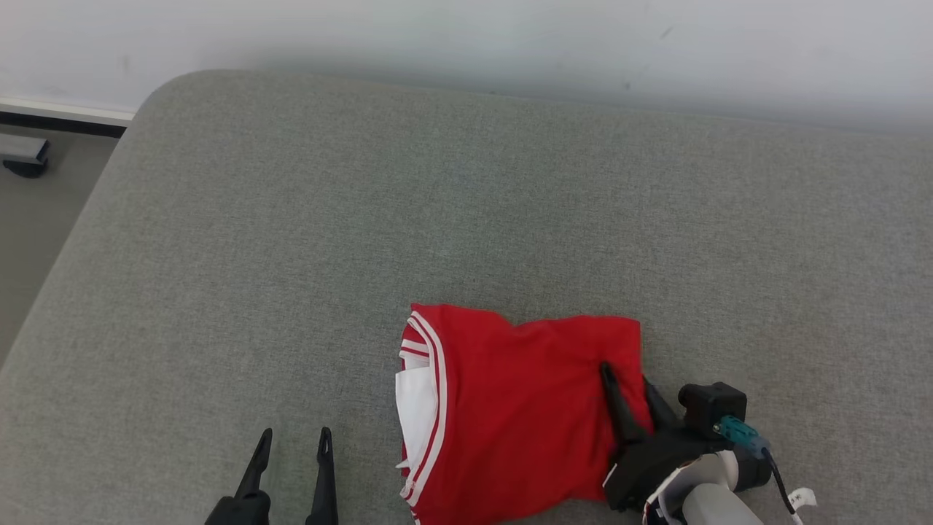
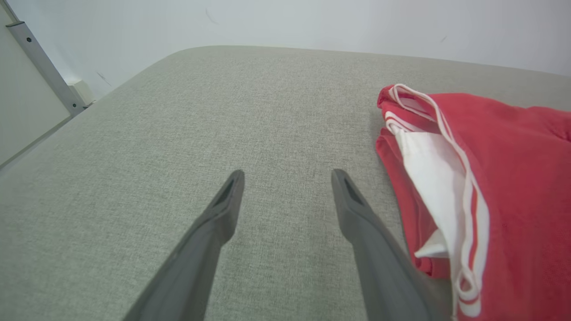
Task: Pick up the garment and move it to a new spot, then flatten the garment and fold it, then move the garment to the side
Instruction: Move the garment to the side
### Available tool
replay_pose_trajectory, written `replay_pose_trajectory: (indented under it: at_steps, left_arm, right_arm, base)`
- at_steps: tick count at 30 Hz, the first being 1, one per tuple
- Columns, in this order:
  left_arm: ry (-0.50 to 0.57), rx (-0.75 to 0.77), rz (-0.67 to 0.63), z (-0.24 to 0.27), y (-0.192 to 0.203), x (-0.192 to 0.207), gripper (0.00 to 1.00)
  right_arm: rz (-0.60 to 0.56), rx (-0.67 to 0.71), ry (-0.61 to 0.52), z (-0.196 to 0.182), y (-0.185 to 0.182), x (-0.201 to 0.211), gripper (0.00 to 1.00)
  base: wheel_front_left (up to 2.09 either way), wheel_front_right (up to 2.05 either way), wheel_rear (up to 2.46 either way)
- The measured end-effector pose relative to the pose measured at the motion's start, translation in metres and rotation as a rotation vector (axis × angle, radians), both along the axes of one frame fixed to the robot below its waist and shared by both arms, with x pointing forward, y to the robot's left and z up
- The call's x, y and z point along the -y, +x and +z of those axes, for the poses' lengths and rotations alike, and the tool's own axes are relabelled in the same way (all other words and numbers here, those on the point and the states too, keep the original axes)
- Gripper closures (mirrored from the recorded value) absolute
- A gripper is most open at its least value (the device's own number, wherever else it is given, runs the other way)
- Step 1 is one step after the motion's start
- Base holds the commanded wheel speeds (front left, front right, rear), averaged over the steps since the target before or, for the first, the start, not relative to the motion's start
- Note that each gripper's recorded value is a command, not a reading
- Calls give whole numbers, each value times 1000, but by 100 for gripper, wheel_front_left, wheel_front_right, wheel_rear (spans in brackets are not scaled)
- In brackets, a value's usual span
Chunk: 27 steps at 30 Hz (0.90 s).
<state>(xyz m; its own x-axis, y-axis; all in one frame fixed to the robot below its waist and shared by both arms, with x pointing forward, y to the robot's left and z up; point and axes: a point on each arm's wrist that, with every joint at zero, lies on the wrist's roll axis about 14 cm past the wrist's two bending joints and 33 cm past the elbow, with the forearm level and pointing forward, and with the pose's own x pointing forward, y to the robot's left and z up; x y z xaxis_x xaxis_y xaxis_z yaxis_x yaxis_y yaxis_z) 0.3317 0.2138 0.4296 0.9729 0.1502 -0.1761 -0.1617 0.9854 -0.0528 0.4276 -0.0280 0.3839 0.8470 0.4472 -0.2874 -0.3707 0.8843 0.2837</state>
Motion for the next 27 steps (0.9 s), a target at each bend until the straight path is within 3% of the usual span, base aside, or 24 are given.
replay_pose_trajectory:
  at_steps: [8,13,27]
  left_arm:
    - [9,-1,-47,-2,11,9,0]
    - [-4,13,-129,-1,28,33,0]
    - [-58,85,-515,15,78,162,0]
  right_arm:
    - [-99,-5,25,3,-1,27,100]
    - [-233,-4,10,3,-12,76,100]
    - [-647,35,-40,22,-85,218,100]
  base:
    - [0,0,0]
    - [0,0,0]
    - [0,0,0]
